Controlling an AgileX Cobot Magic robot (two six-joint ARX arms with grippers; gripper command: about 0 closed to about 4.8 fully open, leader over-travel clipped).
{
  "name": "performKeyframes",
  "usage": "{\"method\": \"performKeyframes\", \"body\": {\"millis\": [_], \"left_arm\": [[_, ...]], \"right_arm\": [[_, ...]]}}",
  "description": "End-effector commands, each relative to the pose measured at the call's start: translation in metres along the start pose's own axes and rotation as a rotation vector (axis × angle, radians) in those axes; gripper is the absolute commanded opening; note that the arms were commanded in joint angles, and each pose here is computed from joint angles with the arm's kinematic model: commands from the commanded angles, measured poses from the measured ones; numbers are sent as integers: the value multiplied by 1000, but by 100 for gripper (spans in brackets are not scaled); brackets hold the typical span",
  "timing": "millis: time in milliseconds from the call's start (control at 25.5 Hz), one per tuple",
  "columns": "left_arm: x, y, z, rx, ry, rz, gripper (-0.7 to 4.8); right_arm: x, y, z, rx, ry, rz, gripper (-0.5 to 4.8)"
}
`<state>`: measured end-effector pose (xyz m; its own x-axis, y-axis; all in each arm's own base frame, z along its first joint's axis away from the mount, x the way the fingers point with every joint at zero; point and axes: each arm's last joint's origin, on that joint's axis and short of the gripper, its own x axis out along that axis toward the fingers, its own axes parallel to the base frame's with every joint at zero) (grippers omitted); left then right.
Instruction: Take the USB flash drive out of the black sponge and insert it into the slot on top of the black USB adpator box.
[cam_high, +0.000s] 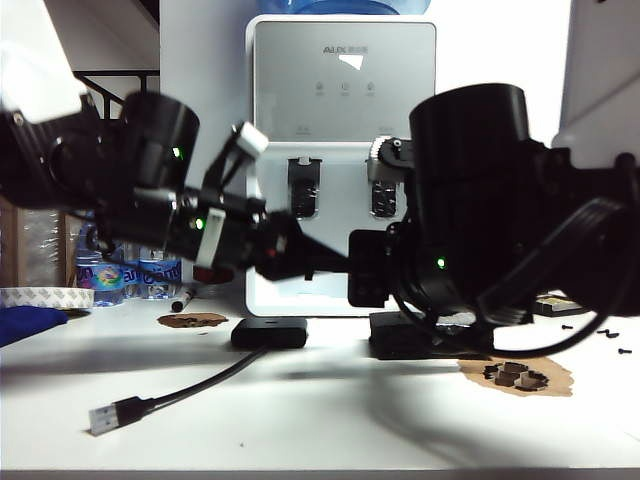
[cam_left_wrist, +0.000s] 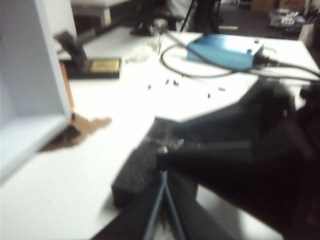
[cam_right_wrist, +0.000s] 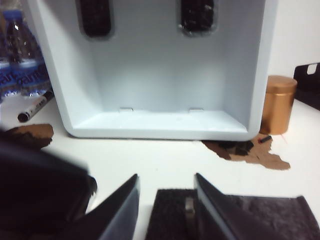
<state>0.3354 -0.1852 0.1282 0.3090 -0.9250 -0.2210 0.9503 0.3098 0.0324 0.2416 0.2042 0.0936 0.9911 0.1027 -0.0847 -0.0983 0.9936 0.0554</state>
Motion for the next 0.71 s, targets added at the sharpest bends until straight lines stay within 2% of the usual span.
{"method": "performKeyframes", "body": {"millis": [39, 274, 353, 470, 705], "left_arm": [[4, 3, -6, 27, -13, 18, -5], [18, 19, -7, 46, -17, 88, -5], [29, 29, -5, 56, -25, 111, -5], [36, 34, -3, 52, -21, 100, -5], [46, 24, -3, 45, -26, 5, -5]], "right_arm": [[6, 0, 4, 10, -9, -9, 180], [11, -5, 3, 4, 1, -31, 180], [12, -7, -1, 4, 13, -37, 180], [13, -8, -5, 12, 22, -40, 180], [14, -10, -8, 24, 29, -55, 180]]}}
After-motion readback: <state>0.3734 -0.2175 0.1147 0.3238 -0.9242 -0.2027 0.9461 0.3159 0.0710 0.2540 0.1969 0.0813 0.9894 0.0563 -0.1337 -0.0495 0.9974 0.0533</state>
